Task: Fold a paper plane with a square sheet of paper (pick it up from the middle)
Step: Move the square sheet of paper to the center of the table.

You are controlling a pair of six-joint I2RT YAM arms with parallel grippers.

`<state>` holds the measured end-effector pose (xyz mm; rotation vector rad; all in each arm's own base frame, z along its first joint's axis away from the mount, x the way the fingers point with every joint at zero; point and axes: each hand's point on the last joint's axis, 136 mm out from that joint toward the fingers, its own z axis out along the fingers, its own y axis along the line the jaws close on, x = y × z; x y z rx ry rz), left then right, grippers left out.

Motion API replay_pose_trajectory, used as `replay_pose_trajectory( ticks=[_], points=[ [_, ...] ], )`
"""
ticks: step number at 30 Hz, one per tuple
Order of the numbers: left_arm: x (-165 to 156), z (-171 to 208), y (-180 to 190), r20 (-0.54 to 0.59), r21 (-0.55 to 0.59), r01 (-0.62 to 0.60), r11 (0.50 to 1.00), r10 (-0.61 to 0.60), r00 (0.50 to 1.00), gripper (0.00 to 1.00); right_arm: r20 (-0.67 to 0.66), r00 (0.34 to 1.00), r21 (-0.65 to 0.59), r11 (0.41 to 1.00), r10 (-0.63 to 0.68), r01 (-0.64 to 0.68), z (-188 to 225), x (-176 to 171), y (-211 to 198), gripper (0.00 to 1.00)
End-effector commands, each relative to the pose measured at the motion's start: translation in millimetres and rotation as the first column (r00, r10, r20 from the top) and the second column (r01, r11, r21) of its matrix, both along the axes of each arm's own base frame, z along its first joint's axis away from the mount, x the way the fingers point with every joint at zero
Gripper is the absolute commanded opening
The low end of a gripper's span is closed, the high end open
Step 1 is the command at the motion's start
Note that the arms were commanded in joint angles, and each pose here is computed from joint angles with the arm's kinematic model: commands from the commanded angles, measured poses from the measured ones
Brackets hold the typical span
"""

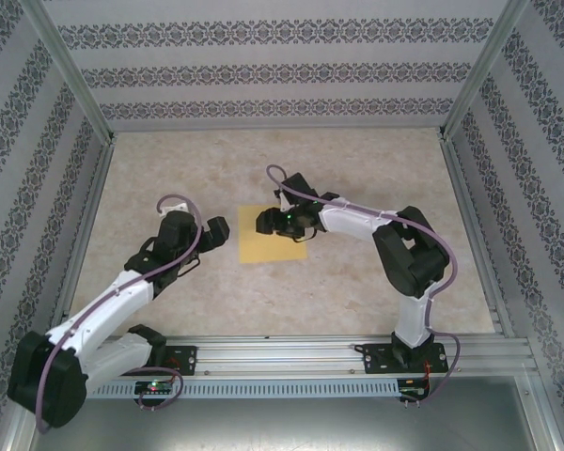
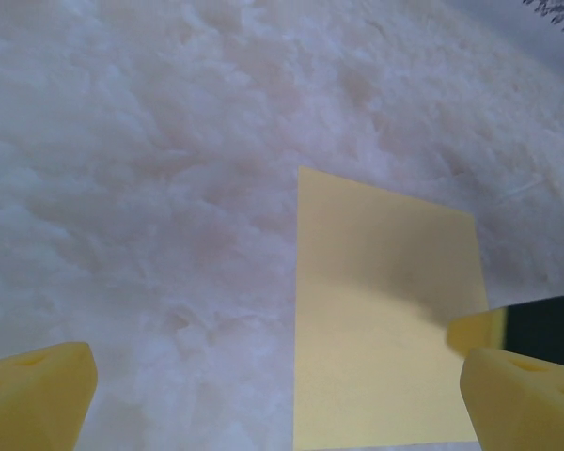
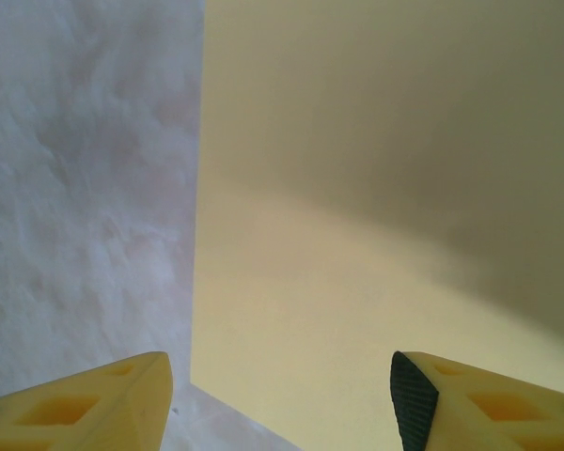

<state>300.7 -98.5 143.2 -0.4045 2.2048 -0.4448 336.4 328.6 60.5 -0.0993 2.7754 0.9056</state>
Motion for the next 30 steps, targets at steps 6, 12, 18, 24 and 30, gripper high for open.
replay_pose_trajectory(
  ticks=[6,12,18,24,30],
  points=[
    [-11,8,26,0.101,-0.021,-0.11,0.994,0.111,0.989,1.0,-0.101,0.995,-0.12,0.992,0.017,-0.029,-42,-25,-25,0.65],
    [-15,9,31,0.125,-0.047,-0.137,0.989,0.142,0.982,1.0,-0.115,0.989,-0.213,0.97,0.097,-0.12,-54,-47,-61,0.64],
    [-13,7,26,0.115,-0.048,-0.114,0.992,0.119,0.986,1.0,-0.078,0.99,-0.235,0.963,0.116,-0.131,-37,-37,-81,0.64],
    [-5,3,8,0.058,-0.032,-0.026,0.999,0.027,0.998,1.0,0.074,0.994,-0.226,0.972,0.08,-0.062,22,-15,-59,0.73],
    [3,-15,-6,-0.056,-0.012,0.032,0.999,-0.033,0.998,1.0,0.145,0.986,-0.447,0.894,0.083,-0.01,22,9,-74,0.86]
  ],
)
